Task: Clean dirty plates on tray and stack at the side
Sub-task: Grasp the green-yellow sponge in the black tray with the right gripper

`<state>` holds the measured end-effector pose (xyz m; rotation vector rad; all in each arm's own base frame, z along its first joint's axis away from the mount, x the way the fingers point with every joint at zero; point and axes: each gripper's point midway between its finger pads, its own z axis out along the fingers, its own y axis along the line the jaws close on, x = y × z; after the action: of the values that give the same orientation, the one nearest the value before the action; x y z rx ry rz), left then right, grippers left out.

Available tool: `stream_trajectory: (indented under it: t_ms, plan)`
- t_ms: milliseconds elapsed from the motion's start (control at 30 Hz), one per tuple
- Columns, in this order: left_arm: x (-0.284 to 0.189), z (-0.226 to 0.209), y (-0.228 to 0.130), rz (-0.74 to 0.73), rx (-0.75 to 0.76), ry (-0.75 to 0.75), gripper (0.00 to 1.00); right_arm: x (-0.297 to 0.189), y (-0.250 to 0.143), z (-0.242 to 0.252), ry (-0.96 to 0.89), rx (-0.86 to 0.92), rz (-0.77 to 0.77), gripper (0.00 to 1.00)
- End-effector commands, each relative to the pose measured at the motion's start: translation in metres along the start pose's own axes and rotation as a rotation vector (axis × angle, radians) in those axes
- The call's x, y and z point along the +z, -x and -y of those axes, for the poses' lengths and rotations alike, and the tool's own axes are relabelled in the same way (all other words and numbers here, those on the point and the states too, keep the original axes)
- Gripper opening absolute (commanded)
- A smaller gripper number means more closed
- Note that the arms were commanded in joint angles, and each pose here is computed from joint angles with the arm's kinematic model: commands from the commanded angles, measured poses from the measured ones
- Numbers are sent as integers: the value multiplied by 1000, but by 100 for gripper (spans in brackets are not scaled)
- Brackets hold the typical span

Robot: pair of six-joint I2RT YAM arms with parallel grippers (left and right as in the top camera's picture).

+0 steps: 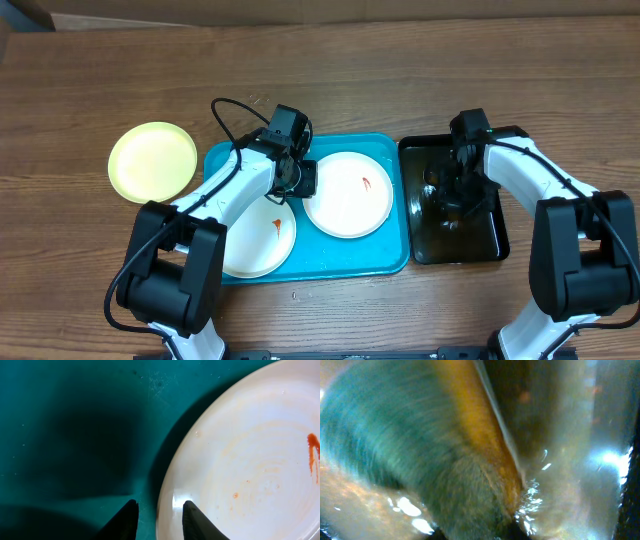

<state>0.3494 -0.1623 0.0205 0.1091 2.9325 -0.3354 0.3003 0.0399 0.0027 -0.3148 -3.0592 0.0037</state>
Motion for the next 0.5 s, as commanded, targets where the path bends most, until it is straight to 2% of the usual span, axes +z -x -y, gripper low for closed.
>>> stream_trajectory:
  t_ms: [0, 100, 167, 333, 467]
  plan:
    - [-4, 2, 0, 15, 7, 4, 32, -6, -7, 2, -3, 3, -10, 4]
    - [-4, 2, 0, 14, 7, 4, 33, -12, -14, -4, 31, 4, -49, 49]
    - [-4, 2, 0, 14, 7, 4, 33, -17, -10, -5, 34, 1, -43, 66]
    - [-4, 2, 0, 14, 7, 4, 34, -23, 13, -8, 36, -4, 46, 77]
    - [-4, 2, 0, 14, 7, 4, 34, -24, 23, -10, 42, -4, 88, 77]
